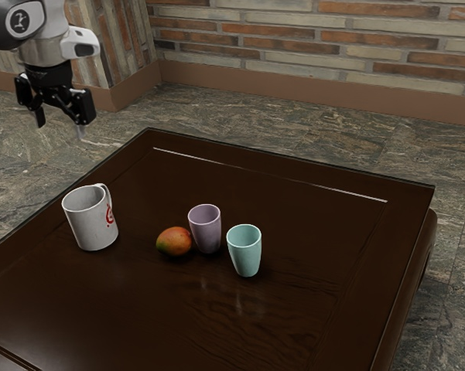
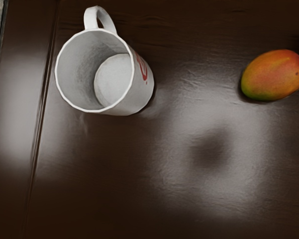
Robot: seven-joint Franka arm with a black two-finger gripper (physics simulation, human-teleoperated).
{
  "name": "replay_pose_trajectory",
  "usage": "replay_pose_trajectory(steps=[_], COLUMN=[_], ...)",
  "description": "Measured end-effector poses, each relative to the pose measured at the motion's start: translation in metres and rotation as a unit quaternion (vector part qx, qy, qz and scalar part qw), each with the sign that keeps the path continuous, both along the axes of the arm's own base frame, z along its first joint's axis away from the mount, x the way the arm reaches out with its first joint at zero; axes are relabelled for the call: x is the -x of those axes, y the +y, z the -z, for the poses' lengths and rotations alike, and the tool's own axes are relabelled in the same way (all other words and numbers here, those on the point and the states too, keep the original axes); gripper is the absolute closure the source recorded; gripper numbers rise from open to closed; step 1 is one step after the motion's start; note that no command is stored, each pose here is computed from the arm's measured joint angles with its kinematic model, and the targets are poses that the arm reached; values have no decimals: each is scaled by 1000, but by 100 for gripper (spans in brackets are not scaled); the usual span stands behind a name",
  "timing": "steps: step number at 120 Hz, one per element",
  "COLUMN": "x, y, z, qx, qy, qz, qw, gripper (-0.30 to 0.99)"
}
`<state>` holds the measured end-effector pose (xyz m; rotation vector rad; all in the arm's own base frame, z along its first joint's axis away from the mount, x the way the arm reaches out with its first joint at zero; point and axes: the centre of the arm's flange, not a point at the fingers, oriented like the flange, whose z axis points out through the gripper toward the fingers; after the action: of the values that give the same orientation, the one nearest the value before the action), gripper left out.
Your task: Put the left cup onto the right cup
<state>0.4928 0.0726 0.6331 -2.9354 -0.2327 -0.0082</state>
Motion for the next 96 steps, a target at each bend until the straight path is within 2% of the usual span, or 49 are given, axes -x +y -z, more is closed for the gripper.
replay_pose_trajectory(steps=[20,47,58,78,96], x=[-11,-68,-87,-115,-144], y=[3,-43,-59,-75,-76], z=[6,123,168,231,261], qx=[7,37,51,63,74], qy=[-8,78,93,89,54], qz=[-7,25,35,49,50], qw=[1000,996,994,993,995], gripper=[0,0,0,0,0])
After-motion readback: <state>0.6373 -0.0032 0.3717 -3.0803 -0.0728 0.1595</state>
